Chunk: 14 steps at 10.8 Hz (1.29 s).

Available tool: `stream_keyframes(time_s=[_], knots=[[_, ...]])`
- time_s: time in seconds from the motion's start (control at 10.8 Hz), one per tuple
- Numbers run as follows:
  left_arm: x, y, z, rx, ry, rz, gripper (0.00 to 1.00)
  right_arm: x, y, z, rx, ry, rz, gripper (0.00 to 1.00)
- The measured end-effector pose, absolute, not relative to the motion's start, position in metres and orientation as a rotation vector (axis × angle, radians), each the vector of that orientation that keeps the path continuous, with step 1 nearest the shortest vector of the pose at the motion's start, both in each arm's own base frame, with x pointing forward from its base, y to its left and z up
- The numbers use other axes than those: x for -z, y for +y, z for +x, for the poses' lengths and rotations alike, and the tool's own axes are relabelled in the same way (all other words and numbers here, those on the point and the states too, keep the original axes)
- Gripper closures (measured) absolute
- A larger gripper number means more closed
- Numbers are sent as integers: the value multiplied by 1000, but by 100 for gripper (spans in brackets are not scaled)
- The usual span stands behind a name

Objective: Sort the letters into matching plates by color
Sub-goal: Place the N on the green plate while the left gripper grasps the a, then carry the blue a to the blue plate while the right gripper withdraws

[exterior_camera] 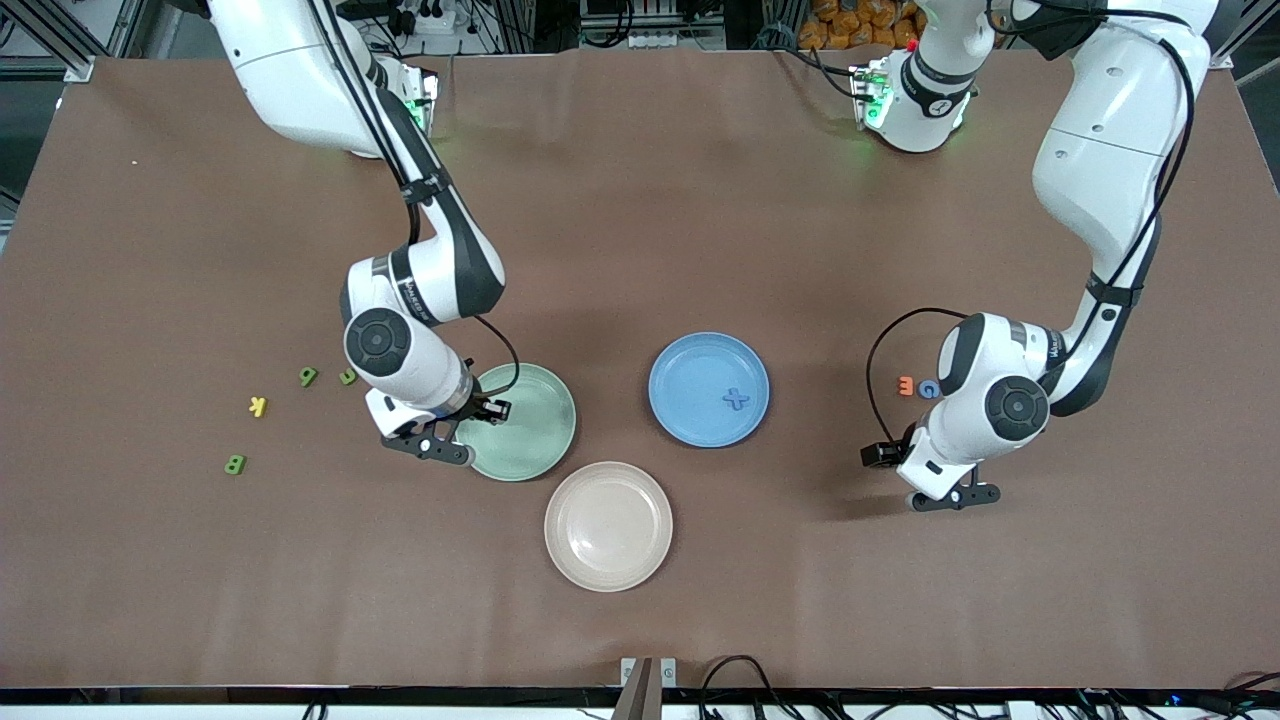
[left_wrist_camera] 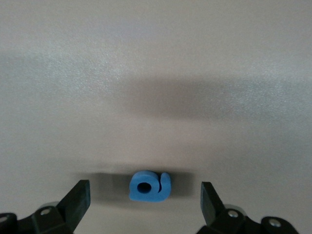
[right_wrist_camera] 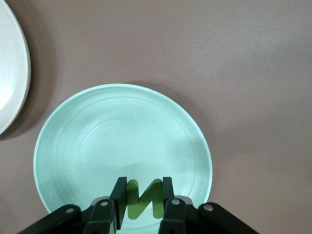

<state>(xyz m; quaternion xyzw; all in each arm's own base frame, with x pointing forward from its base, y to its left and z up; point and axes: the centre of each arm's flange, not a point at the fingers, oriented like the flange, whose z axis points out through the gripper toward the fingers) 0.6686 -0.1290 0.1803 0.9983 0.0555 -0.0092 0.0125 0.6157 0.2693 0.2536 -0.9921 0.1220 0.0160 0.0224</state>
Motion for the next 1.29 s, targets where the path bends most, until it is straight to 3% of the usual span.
stream_keyframes(time_s=[0.18, 0.28, 0.55, 0.83, 0.92, 1.11, 1.2, 1.29], knots=[[-173, -132, 664, 8, 177, 3101, 0, -253, 273, 614, -54, 411, -3071, 61], [-167, -133, 660, 4, 177, 3097, 0, -252, 273, 614, -56, 419, -3071, 53], [-166, -133, 659, -5, 185, 3094, 0, -252, 271, 615, -55, 426, -3073, 18], [-167, -133, 660, -15, 267, 3085, 0, -253, 248, 624, -35, 447, -3099, 10], [-167, -133, 660, -17, 278, 3083, 0, -252, 234, 629, -29, 467, -3109, 1], [-168, -133, 660, -18, 280, 3083, 0, -252, 201, 639, -7, 433, -3160, 0], [-168, -132, 660, -19, 282, 3083, 5, -251, 183, 645, -6, 330, -3186, 0], [-171, -131, 661, -26, 285, 3082, 19, -251, 163, 650, -11, 222, -3198, 0]])
